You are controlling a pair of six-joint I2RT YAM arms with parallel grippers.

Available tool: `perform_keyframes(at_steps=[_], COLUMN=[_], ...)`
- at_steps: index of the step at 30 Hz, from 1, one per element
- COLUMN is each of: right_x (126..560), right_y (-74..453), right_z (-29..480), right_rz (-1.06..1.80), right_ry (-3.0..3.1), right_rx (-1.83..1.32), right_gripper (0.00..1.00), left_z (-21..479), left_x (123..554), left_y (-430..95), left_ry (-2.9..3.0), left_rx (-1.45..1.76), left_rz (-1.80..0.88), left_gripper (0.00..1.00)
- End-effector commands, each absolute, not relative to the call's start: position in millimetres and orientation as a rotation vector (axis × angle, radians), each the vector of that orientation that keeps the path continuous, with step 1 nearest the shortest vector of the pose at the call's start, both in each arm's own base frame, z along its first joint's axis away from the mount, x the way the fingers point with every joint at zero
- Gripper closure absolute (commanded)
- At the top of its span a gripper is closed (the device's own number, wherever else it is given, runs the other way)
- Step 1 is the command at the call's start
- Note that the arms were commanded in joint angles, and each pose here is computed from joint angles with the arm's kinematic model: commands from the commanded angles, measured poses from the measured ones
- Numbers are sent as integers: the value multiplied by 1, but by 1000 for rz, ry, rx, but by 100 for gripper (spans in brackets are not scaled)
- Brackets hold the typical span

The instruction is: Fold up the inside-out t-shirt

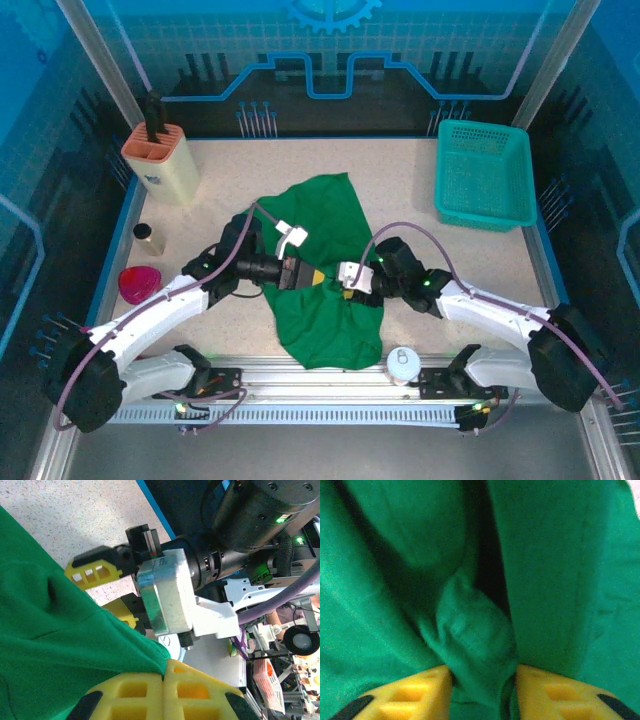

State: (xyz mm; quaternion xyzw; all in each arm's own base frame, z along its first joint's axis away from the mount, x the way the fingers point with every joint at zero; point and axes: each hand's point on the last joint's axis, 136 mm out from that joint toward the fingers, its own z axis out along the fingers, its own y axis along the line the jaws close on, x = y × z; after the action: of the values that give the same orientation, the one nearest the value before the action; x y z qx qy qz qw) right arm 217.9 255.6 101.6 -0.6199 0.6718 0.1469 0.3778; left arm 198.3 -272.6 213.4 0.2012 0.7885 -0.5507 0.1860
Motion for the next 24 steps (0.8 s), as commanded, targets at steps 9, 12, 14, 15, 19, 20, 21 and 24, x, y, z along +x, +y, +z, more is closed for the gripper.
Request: perform_keyframes(at_steps=[9, 12, 14, 15, 19, 20, 21, 24], right_x=[189, 160, 135, 125, 107, 105, 103, 98], right_y=[264, 276, 285, 287, 288, 288, 288, 290], right_z=[120, 122, 120, 117, 88, 80, 73, 61], right_rz=[462, 448, 424, 404, 262, 218, 179, 177], right_ry=[1600, 1419, 1266, 1206, 1084, 1057, 1033, 1057], right_rx=[-1698, -1826, -1932, -1965, -2089, -2117, -2136, -2151], right_gripper=[100, 100, 100, 100, 100, 100, 95, 84], left_z=[196, 187, 178, 175, 162, 159, 154, 140], left_x=[199, 205, 210, 213, 216, 215, 215, 209], left_y=[-266, -261, -256, -254, -250, -249, -247, -244], left_ry=[2230, 2263, 2293, 2297, 2312, 2320, 2330, 2344], left_rx=[575, 540, 496, 470, 403, 392, 379, 372], left_rz=[-1488, -1423, -1368, -1351, -1355, -1349, -1340, -1343], left_gripper=[100, 100, 100, 100, 100, 100, 100, 100])
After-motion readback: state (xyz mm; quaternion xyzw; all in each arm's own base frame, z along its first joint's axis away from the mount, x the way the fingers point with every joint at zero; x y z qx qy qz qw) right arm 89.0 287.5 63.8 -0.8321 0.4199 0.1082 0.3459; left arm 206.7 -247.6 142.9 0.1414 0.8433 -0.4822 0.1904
